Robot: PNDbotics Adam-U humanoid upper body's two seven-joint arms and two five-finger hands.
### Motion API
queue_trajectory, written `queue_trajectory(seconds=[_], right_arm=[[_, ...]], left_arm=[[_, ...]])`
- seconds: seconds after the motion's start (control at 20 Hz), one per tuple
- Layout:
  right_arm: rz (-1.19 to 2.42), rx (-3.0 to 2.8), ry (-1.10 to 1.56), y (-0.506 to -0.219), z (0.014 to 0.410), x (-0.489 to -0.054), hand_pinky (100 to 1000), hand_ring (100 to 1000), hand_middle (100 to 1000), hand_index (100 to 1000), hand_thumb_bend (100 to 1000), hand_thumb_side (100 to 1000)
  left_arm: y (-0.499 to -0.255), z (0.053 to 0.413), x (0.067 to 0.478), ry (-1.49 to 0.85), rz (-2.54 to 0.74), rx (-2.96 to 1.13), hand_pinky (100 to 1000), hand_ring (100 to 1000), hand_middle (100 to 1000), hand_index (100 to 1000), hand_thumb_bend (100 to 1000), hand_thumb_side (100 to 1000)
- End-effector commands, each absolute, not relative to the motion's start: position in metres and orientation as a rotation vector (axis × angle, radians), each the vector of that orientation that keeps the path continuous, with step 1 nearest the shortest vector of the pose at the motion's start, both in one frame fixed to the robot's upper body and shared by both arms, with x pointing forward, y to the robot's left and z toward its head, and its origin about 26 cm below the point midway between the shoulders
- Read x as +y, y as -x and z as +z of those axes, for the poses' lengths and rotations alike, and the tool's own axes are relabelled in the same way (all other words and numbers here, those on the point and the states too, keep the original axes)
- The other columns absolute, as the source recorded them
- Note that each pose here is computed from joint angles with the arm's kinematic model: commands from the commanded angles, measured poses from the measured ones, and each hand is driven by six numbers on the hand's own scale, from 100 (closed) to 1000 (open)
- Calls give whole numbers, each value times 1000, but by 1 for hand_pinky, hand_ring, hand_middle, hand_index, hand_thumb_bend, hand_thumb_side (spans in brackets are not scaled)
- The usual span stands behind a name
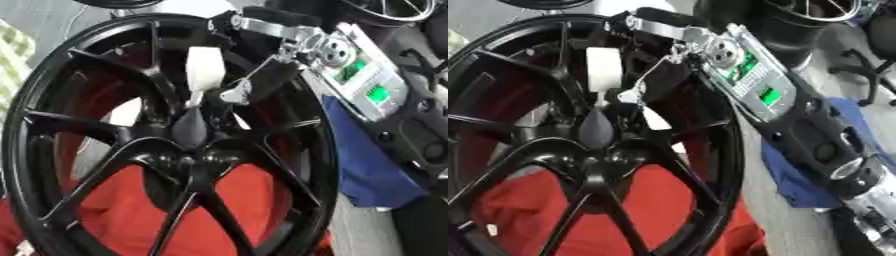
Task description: Pull the pin out of the wheel hub.
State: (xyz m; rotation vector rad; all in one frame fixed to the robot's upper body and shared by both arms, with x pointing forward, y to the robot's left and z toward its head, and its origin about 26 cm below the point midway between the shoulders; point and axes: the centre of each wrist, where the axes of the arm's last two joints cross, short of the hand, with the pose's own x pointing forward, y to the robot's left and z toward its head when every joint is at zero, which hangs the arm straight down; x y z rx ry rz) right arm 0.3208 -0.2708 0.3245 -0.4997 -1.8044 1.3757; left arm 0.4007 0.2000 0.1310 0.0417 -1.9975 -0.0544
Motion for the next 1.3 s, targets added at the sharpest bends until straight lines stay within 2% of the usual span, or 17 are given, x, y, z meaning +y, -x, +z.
queue_trajectory(seconds=[0.05,0.45,0.7,0.9,0.95,1.3], right_arm=[[1374,-1812,544,-316,334,-275,717,735,543,788,370,100],[1271,-1829,556,-315,334,-273,674,676,402,707,287,100],[1243,-1833,557,-313,333,-270,661,617,278,629,295,100],[1211,-1842,545,-312,333,-268,651,591,226,567,280,100],[1200,-1844,546,-311,334,-268,646,579,204,535,285,100],[1104,-1874,546,-305,338,-265,629,548,158,492,353,100]], left_arm=[[-400,142,200,-45,-75,-2035,730,633,559,761,149,1000],[-401,142,200,-46,-73,-2035,731,634,560,762,149,1000],[-400,142,199,-45,-76,-2033,732,634,561,762,149,1000],[-401,141,199,-46,-76,-2028,732,634,562,762,150,1000],[-401,140,199,-46,-76,-2028,732,635,562,762,150,1000],[-401,136,199,-49,-69,-2013,732,635,562,762,153,1000]])
